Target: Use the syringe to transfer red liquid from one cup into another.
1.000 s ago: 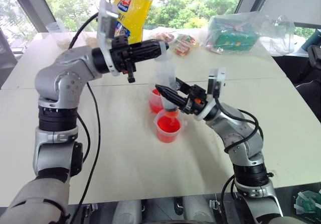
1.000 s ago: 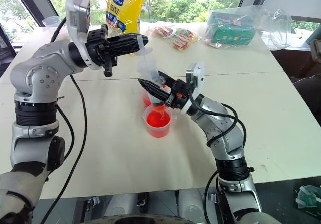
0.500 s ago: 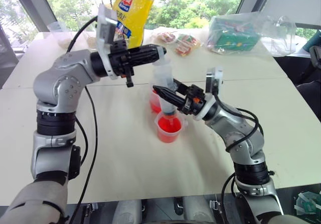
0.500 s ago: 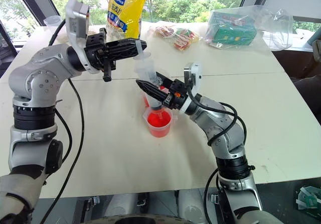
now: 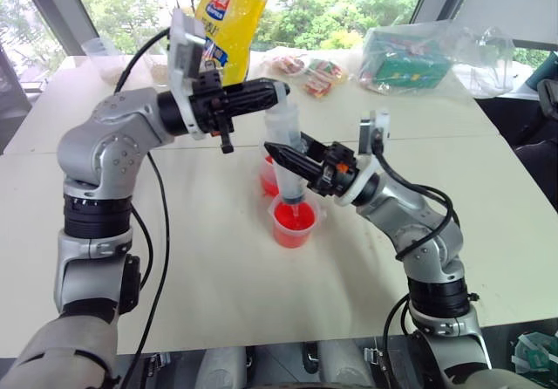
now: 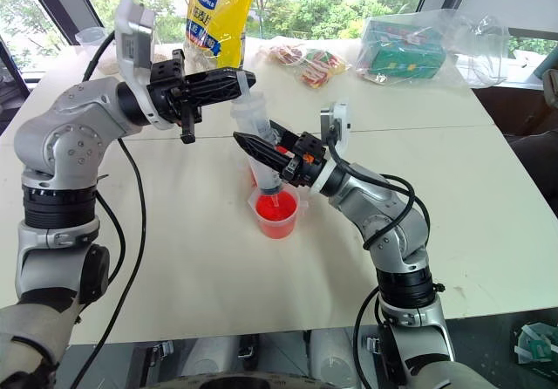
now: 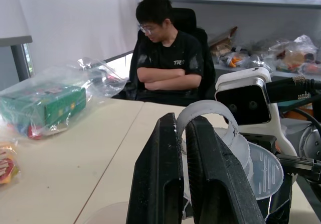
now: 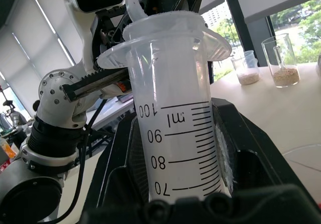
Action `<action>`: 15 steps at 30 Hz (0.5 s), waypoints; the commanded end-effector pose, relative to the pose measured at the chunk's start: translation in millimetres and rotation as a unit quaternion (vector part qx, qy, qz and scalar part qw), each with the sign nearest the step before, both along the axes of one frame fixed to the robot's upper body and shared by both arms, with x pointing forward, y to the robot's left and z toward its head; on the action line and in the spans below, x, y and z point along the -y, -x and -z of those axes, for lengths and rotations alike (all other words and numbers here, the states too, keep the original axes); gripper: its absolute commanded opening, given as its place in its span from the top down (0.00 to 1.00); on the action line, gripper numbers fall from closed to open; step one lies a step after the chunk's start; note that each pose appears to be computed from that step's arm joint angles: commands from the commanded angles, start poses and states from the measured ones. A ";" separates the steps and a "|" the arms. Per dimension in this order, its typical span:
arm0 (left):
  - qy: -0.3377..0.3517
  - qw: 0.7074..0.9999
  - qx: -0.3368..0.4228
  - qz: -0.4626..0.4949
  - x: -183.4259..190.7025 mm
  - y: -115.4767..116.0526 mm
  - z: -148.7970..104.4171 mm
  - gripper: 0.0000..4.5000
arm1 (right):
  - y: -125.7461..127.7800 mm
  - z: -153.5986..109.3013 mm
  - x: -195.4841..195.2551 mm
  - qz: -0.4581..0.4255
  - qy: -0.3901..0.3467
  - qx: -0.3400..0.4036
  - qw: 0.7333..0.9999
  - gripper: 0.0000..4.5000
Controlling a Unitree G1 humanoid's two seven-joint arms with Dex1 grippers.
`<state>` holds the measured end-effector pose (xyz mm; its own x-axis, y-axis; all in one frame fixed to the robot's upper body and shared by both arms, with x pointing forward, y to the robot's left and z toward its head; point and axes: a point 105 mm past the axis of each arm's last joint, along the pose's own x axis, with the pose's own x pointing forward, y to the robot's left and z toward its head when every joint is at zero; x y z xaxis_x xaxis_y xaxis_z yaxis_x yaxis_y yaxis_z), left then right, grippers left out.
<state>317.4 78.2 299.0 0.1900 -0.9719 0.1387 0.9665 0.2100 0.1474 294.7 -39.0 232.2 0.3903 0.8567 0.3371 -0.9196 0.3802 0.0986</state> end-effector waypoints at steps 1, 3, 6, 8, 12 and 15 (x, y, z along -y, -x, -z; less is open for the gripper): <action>-0.026 0.999 -0.024 0.039 13.6 6.2 9.8 0.98 | 15.6 -50.5 5.2 -0.003 -0.054 0.087 0.995 0.69; -0.019 0.999 -0.024 0.024 8.0 0.5 2.5 0.84 | 16.2 -47.7 4.1 -0.008 -0.052 0.080 0.995 0.69; -0.011 1.000 -0.018 0.005 -2.5 -5.1 -5.7 0.56 | 16.5 -44.4 3.6 -0.011 -0.051 0.073 0.996 0.69; -0.008 1.000 -0.014 -0.006 -8.5 -7.8 -9.6 0.34 | 16.3 -42.8 3.8 -0.011 -0.050 0.070 0.996 0.69; 0.003 0.999 -0.010 -0.031 -24.7 -11.6 -18.8 0.01 | 14.8 -39.5 5.3 -0.010 -0.052 0.060 0.997 0.69; 0.003 0.999 -0.012 -0.043 -35.2 -10.7 -20.5 0.01 | 13.7 -38.6 7.0 -0.008 -0.052 0.057 0.997 0.69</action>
<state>333.4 105.9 309.3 0.2760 -0.9533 0.1231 0.9529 0.2881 0.0945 294.6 -46.6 243.8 0.4044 0.8289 0.3865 -0.9129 0.3917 0.1151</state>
